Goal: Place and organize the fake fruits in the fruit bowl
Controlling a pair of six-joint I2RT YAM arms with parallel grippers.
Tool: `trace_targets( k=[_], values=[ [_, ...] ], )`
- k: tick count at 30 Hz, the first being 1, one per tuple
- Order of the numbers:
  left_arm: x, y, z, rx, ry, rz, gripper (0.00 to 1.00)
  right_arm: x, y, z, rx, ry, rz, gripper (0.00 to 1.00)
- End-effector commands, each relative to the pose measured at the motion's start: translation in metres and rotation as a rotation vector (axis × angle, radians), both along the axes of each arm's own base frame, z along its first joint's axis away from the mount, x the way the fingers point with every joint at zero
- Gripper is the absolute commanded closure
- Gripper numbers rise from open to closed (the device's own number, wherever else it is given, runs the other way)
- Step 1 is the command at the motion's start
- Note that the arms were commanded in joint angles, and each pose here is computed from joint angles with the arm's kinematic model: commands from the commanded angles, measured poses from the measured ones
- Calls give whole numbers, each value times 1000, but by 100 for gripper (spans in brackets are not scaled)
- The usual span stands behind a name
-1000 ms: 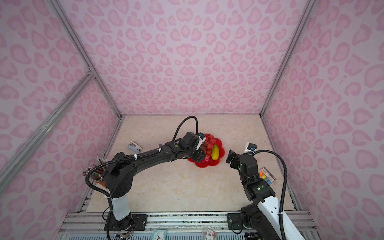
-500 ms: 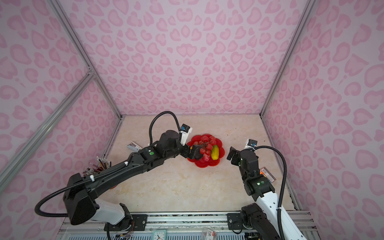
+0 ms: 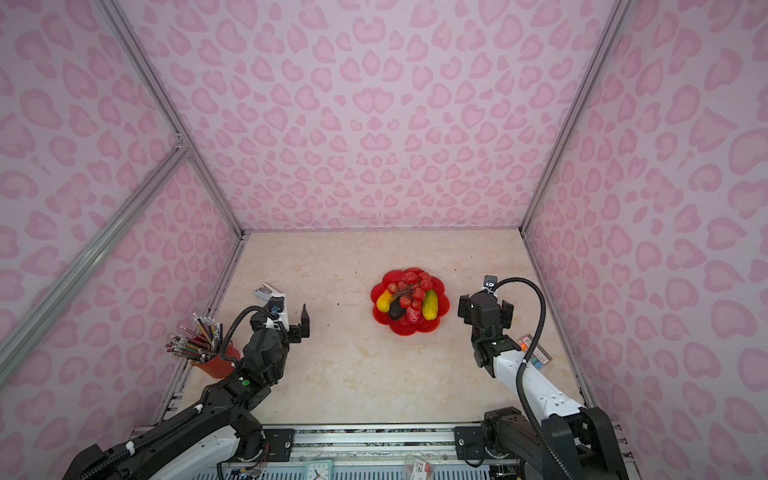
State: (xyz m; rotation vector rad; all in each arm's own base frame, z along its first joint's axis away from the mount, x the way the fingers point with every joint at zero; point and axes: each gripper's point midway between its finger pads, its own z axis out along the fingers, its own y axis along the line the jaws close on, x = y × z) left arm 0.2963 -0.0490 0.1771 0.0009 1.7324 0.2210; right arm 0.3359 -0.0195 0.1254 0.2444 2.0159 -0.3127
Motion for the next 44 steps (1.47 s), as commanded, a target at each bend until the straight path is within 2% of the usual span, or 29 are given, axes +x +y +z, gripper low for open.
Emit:
trace_targets(
  k=[1,5,9,10,12,15,17,20,21,26,28,44],
  values=[
    [5,42,12,-87,-114,142,3,9,-13,28,-93,-190,-50,1],
    [22,66,-5,-155,-111,169,3,9,-21,18,-99,-229,-79,1],
    [45,68,-26,-123,-54,188,3,17,-26,10,-97,-236,-75,0],
    [52,64,-28,-117,-34,157,3,21,-27,8,-73,-240,-69,0],
    [63,69,-29,-87,-10,183,3,27,-28,0,-39,-244,-53,0],
    [68,68,-31,-70,-14,164,3,33,-20,-16,-37,-243,4,0],
    [70,76,-39,-101,-27,164,3,38,-14,-14,-48,-272,36,0],
    [80,84,-50,-159,13,151,3,40,-10,-20,-42,-196,54,0],
    [83,83,-55,-161,23,140,3,41,-12,-19,-47,-210,46,0],
    [84,84,-57,-174,34,129,3,44,-18,-20,-44,-206,6,0],
    [85,84,-57,-174,36,126,3,45,-18,-22,-41,-175,10,0],
    [85,84,-57,-175,35,125,3,47,-18,-23,-24,-174,19,0]
  ],
)
